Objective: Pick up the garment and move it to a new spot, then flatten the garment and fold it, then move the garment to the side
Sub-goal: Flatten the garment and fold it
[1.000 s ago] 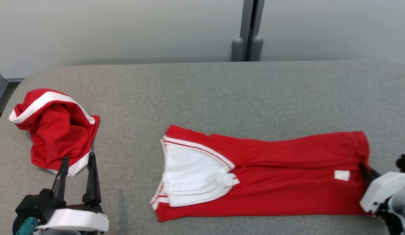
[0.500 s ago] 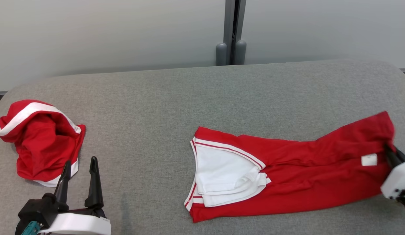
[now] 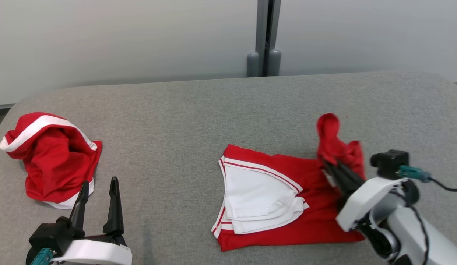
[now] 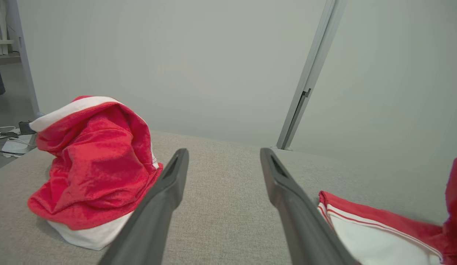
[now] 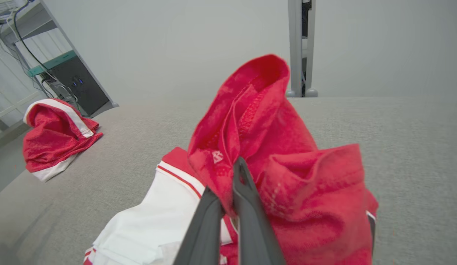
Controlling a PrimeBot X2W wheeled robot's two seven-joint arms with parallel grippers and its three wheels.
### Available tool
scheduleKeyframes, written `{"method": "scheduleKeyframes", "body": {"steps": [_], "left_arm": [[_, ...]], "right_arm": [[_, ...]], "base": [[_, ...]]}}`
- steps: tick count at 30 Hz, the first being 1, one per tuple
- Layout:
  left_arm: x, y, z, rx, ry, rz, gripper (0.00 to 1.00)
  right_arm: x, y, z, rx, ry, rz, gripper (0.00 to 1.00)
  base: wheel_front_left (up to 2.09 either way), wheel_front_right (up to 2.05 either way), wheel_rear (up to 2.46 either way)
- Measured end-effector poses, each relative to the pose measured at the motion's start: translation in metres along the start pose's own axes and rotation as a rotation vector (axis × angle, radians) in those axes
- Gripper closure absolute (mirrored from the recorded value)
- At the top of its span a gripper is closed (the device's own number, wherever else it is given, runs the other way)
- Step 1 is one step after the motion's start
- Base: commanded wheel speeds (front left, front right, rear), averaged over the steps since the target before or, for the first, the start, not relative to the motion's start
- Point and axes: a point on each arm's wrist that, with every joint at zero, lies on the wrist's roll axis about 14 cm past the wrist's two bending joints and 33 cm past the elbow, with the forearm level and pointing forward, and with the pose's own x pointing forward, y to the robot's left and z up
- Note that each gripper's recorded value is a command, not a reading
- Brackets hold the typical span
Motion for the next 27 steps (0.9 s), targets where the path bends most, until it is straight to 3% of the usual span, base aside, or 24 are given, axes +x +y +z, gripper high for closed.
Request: {"method": "scheduleKeyframes", "body": {"steps": [8, 14, 18, 19, 20, 21, 27], "left_arm": [[-0.01, 0.014, 0.002, -0.005, -0.005, 0.043, 0.0], [-0.014, 0.021, 0.003, -0.005, -0.005, 0.064, 0.0], [-0.015, 0.023, 0.001, -0.01, 0.0, 0.074, 0.0], [-0.016, 0.024, 0.0, -0.012, 0.004, 0.078, 0.0], [-0.016, 0.025, 0.0, -0.011, 0.005, 0.081, 0.0], [-0.016, 0.025, 0.0, -0.011, 0.006, 0.082, 0.0], [-0.012, 0.024, -0.001, -0.016, 0.008, 0.082, 0.0]], "right_arm": [[0.021, 0.076, -0.008, 0.036, 0.018, 0.167, 1.0], [0.033, 0.11, -0.013, 0.058, 0.03, 0.234, 1.0], [0.042, 0.114, -0.027, 0.061, 0.075, 0.235, 1.0], [0.044, 0.113, -0.033, 0.065, 0.095, 0.229, 0.77], [0.045, 0.114, -0.038, 0.058, 0.111, 0.229, 0.13], [0.046, 0.115, -0.041, 0.053, 0.12, 0.231, 0.0], [0.048, 0.11, -0.031, 0.05, 0.065, 0.219, 0.0]], "base": [[0.0, 0.0, 0.0], [0.0, 0.0, 0.0], [0.0, 0.0, 0.0], [0.0, 0.0, 0.0], [0.0, 0.0, 0.0], [0.0, 0.0, 0.0], [0.0, 0.0, 0.0]]}}
